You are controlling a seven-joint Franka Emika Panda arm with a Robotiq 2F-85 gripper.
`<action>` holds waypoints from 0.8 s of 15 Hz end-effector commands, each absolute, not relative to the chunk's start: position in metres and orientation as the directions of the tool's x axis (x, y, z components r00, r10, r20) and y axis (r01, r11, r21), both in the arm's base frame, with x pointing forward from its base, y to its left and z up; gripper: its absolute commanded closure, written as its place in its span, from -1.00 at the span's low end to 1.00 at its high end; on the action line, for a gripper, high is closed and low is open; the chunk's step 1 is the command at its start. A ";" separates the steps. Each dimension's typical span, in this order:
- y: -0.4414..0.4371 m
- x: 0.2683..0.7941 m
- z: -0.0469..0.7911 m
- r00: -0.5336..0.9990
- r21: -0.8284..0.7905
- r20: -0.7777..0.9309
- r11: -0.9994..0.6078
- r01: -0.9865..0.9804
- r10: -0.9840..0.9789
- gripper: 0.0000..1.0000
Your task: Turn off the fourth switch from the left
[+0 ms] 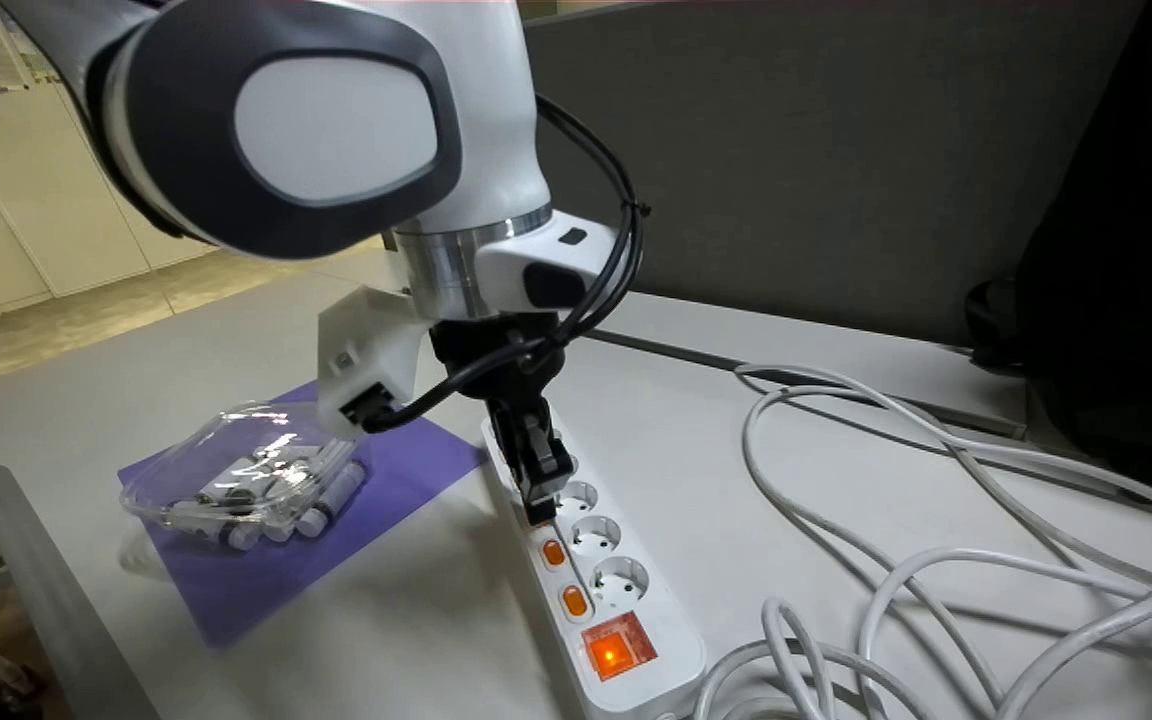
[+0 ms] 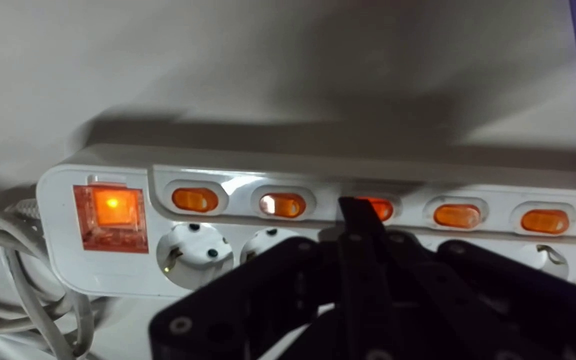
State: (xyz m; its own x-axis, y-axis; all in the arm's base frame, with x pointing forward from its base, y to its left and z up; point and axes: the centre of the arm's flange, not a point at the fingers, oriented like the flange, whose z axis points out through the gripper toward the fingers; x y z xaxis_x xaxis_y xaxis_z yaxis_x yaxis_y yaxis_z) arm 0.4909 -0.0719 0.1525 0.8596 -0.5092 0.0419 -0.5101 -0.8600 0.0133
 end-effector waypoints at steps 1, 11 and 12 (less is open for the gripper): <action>-0.073 0.499 0.145 0.857 0.015 0.034 -0.857 -0.515 -0.514 1.00; -0.079 0.500 0.121 0.852 0.065 -0.006 -0.851 -0.522 -0.523 1.00; -0.080 0.500 0.119 0.854 0.068 -0.008 -0.852 -0.519 -0.521 1.00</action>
